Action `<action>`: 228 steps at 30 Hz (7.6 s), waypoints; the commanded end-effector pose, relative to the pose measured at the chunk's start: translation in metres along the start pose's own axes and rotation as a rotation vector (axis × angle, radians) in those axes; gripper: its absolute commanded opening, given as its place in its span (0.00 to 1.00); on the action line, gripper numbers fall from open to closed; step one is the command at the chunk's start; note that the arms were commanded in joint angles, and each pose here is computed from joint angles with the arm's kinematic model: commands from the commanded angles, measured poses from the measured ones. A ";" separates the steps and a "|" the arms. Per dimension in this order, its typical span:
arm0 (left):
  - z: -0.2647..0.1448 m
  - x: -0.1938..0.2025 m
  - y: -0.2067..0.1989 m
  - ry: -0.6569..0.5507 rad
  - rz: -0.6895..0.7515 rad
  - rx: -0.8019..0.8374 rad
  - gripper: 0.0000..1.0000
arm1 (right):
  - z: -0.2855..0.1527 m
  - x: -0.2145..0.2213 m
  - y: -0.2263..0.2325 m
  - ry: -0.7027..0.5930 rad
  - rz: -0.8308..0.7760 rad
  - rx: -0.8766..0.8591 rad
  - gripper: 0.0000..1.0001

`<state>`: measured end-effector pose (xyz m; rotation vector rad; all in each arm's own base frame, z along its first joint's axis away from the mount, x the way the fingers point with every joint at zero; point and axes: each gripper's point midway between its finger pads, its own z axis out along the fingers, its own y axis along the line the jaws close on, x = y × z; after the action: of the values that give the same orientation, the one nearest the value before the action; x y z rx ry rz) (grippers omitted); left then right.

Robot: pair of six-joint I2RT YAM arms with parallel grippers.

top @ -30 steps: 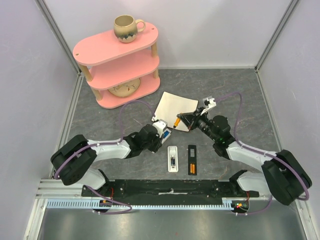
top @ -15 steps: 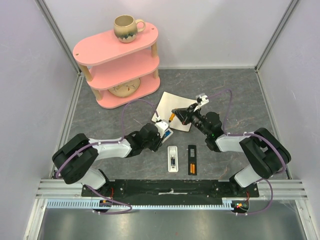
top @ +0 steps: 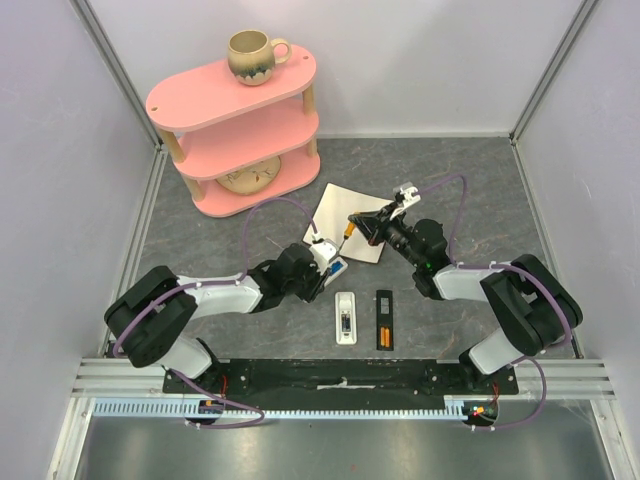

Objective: Unload the batteries from the remote control

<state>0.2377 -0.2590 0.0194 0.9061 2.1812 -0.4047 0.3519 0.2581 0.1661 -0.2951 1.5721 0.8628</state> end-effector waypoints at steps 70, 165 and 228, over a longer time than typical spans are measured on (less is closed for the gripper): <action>0.011 -0.004 -0.002 0.010 0.002 0.047 0.02 | -0.011 0.038 -0.009 0.169 -0.055 0.056 0.00; 0.015 -0.001 -0.002 0.034 -0.011 0.055 0.02 | -0.044 -0.021 0.058 -0.132 0.482 -0.319 0.00; 0.017 0.001 -0.002 0.047 -0.012 0.060 0.02 | -0.019 0.001 0.023 0.051 0.262 -0.059 0.00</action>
<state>0.2433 -0.2659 0.0171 0.9181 2.2137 -0.4525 0.3471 0.2478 0.1462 -0.1059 1.7207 0.9939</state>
